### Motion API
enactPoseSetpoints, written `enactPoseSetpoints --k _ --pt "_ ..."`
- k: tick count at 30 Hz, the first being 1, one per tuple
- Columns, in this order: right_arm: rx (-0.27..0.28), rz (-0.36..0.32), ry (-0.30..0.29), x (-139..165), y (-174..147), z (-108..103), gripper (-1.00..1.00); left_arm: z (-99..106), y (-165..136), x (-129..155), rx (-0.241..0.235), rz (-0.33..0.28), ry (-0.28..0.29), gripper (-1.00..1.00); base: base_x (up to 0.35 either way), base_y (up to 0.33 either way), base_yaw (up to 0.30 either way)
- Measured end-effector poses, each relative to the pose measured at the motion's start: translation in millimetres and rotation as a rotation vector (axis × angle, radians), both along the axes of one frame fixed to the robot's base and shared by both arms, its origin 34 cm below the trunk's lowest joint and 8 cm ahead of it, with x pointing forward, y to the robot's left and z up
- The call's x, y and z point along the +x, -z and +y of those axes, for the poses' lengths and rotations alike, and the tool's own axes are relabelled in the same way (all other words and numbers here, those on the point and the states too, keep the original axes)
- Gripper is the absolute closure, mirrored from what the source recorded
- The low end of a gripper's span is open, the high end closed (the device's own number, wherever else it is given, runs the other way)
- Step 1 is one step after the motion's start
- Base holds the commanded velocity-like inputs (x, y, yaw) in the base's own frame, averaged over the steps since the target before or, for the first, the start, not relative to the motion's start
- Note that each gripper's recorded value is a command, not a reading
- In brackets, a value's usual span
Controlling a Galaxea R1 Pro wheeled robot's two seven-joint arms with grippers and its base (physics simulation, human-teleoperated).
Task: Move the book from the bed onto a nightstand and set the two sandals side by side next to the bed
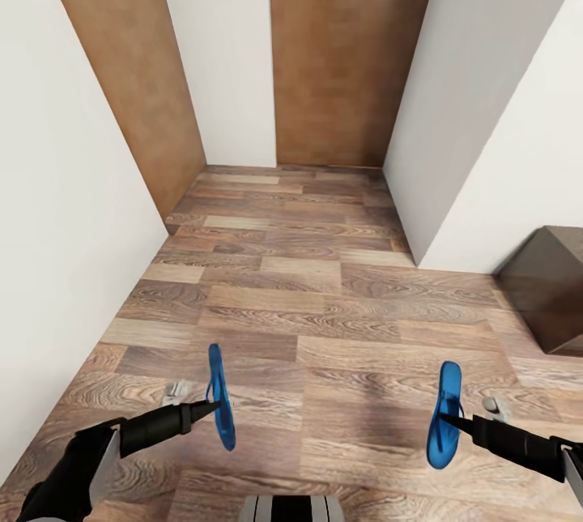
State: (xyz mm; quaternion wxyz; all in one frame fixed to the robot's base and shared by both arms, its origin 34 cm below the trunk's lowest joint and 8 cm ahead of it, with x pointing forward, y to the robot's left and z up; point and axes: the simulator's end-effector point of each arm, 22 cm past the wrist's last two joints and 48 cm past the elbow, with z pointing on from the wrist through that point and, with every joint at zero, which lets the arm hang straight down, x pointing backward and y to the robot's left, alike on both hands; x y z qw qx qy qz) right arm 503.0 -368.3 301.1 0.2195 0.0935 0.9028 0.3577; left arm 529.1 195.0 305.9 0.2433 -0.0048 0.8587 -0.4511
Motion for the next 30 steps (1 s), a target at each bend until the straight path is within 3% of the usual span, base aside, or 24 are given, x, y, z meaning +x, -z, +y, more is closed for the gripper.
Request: enactPoseSetpoints --k 2,5,11,30 --pt "-0.002 -0.015 -0.001 2.5 -4.3 -0.3 1.0 12.2 4.2 -6.0 0.015 -0.007 -0.004 1.0 0.0 0.0 0.0" --pt "-0.001 -0.029 0.002 6.0 -11.1 -1.1 1.0 14.9 -0.1 -5.8 0.019 -0.021 -0.002 1.0 0.0 0.0 0.0" --pt "-0.002 -0.053 -0.002 10.5 -21.5 1.3 1.0 -7.5 -12.1 -1.8 -0.01 -0.047 0.005 1.0 0.0 0.0 0.0" --pt "-0.008 -0.141 -0.012 24.7 -57.8 4.4 1.0 -17.9 -49.0 10.3 -0.02 -0.124 0.012 1.0 0.0 0.0 0.0"
